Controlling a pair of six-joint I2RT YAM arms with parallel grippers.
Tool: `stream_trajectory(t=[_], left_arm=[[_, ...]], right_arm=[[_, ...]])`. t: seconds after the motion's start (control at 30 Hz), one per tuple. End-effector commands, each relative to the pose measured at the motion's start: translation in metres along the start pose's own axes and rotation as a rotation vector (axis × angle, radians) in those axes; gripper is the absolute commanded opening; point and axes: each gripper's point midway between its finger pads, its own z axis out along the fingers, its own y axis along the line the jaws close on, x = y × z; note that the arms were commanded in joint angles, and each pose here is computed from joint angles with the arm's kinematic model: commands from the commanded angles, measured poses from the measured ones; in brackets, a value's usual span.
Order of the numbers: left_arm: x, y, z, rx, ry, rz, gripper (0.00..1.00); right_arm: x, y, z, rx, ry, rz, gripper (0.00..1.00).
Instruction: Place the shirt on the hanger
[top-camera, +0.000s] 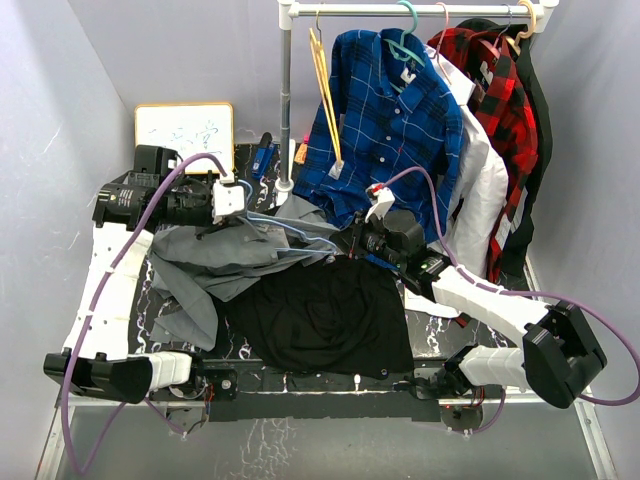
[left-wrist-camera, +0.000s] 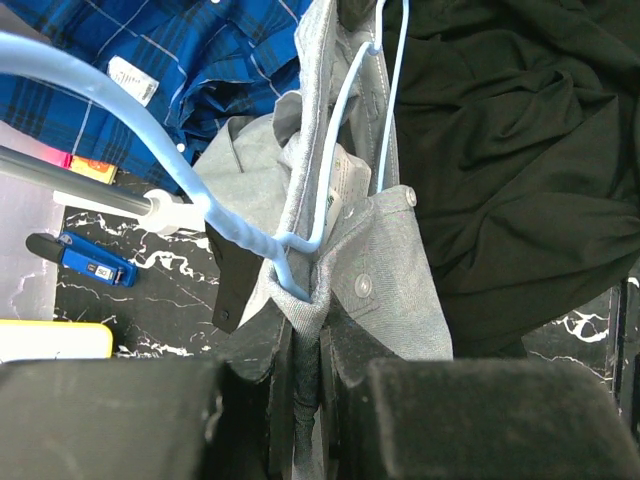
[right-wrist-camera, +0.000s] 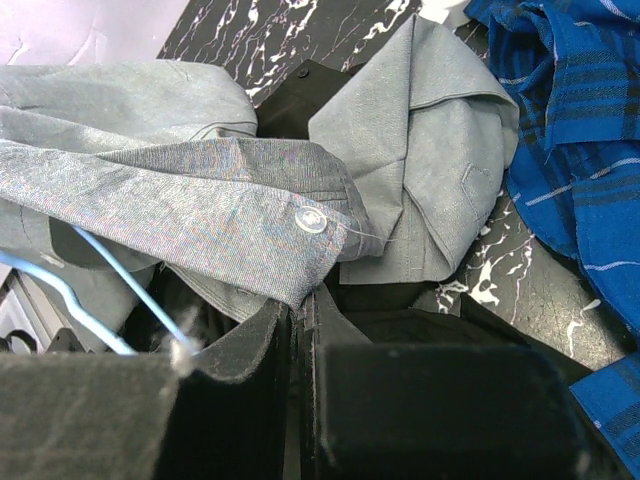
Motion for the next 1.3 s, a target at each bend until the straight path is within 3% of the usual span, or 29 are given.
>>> stream_trajectory(t=[0.0,0.33,0.7,1.03,1.27], left_arm=[[-0.012,0.013,-0.020,-0.105,0.020,0.049,0.00],[0.018,0.055,-0.034,-0.329,0.181,0.140,0.00],[0.059,0.026,-0.029,-0.215,0.328,0.198,0.00],[0.056,0.084,-0.047,-0.563,0.340,0.118,0.00],[0.065,0.097,-0.061,-0.647,0.428,0.144,0.00]], right_arm=[[-0.003,-0.035,-0.002,0.156,-0.013,-0.035,0.00],[-0.001,-0.038,-0.003,0.168,-0.005,-0.049,0.00],[-0.045,-0.033,-0.014,0.227,-0.068,-0.128,0.00],[-0.061,-0.004,-0.014,0.147,-0.005,-0.126,0.00],[-0.053,-0.018,-0.018,0.222,0.053,-0.153,0.00]])
